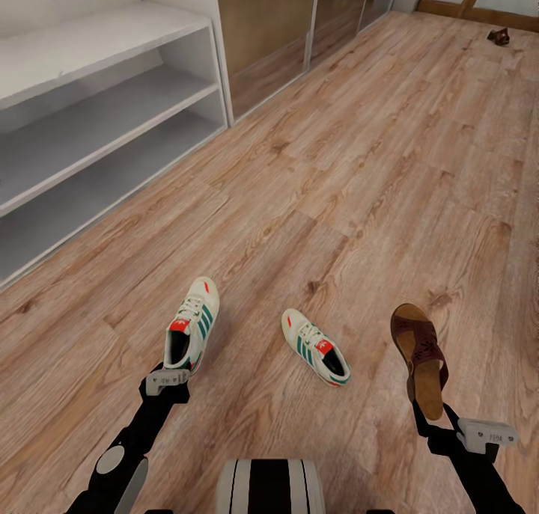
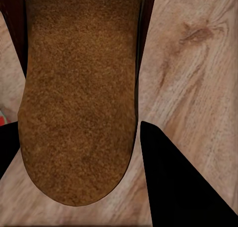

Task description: Pick up the two gym shoes and the two sandals from the corridor floor and place them onto the hallstand (shoe rack) in the corridor, making sure they are on the rack and not on the floor. Arrange them so the two gym shoes are next to each other and the two sandals are next to each other.

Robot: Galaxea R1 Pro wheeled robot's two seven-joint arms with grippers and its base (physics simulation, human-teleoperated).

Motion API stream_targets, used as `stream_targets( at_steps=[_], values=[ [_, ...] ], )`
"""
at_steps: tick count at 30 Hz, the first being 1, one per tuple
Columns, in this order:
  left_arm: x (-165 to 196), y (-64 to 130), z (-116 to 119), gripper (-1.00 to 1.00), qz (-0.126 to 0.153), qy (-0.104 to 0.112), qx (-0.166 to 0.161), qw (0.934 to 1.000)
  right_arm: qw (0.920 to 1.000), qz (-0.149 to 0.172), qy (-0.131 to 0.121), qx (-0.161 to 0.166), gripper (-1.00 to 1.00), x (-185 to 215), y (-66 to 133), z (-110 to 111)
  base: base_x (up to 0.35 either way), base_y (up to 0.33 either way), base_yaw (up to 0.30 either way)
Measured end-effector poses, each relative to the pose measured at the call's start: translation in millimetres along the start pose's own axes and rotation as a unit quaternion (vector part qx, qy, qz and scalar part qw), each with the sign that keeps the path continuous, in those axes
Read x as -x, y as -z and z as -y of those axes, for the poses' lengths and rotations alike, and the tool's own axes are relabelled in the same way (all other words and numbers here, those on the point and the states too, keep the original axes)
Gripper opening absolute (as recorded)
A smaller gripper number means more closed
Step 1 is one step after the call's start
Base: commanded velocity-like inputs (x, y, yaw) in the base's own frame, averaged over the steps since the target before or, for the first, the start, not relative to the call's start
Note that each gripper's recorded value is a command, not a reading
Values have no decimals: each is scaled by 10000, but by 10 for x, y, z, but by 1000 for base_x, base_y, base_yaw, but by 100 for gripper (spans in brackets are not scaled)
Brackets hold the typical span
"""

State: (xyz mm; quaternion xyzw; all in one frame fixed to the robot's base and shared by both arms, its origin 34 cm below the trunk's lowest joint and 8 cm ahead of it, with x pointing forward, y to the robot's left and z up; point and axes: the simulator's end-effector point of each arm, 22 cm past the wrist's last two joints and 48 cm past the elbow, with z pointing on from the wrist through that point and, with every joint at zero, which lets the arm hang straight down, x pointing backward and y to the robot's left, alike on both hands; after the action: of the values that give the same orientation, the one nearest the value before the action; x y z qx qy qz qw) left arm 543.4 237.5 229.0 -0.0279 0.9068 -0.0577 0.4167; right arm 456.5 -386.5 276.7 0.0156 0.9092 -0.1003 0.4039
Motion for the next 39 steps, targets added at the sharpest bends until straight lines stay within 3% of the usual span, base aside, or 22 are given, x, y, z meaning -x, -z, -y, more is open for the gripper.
stream_targets(
  at_steps=[19,39],
  values=[
    [1,4,-3,-100,-1,8,9,10000,10000,-27,-5,12,-100,-35,5,-10,-37,51,11],
    [19,7,0,-100,16,0,6,10000,10000,-15,-16,1,-100,-26,6,-5,-17,30,249]
  ],
)
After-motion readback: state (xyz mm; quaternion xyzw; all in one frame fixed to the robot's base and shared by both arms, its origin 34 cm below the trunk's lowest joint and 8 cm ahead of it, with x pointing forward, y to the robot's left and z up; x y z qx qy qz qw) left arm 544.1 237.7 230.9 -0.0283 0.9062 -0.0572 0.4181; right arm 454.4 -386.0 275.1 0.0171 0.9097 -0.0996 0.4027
